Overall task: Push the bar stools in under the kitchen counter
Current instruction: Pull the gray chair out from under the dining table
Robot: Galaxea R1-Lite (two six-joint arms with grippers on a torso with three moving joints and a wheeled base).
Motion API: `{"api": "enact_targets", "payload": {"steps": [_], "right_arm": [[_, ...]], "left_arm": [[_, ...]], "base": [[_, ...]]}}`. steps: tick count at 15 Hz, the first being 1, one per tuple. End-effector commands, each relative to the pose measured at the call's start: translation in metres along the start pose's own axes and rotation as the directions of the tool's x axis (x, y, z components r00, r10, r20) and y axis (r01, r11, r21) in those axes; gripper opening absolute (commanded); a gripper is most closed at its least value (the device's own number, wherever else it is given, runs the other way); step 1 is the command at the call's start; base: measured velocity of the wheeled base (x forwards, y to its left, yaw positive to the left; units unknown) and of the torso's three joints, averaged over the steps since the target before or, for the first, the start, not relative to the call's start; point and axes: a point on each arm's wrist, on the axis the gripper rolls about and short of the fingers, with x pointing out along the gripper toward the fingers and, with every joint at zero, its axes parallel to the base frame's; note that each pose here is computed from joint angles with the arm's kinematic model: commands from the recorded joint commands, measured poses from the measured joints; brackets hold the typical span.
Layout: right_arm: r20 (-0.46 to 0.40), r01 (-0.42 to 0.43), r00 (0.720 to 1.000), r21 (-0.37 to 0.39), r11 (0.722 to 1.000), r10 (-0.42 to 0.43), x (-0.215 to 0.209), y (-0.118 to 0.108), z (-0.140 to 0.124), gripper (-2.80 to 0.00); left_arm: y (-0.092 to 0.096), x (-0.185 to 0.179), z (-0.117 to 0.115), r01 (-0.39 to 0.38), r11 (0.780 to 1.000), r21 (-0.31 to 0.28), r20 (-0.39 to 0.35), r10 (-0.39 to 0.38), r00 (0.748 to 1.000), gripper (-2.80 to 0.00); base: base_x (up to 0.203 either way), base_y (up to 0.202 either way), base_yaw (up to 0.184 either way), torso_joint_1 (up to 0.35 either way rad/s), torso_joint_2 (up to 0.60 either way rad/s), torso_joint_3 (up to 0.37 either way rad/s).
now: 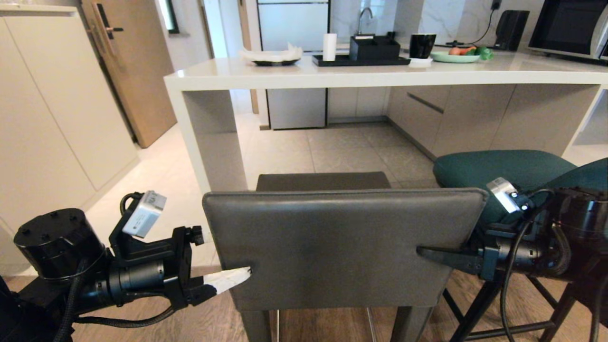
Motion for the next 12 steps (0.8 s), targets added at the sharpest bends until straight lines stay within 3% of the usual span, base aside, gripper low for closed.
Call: {"api": "enact_targets", "payload": {"steps": [1, 12], "right_arm": [[-0.016, -0.005, 1.0, 0.009, 1.0, 0.005, 0.012, -0.002, -0.005, 0.0], [-0.007, 0.002, 1.0, -0.028, 1.0, -0.002, 0.038, -0.006, -0.001, 0.0]], "left_arm": [[-0.003, -0.001, 0.004, 0.008, 1.0, 0.016, 0.013, -0.008, 1.0, 0.0], [-0.005, -0.003, 0.005, 0.003, 1.0, -0.019, 0.014, -0.002, 1.0, 0.0]], "base": [[0.0, 0.0, 0.0, 0.0, 0.0, 0.0], [0.0, 0.0, 0.0, 0.0, 0.0, 0.0]]}}
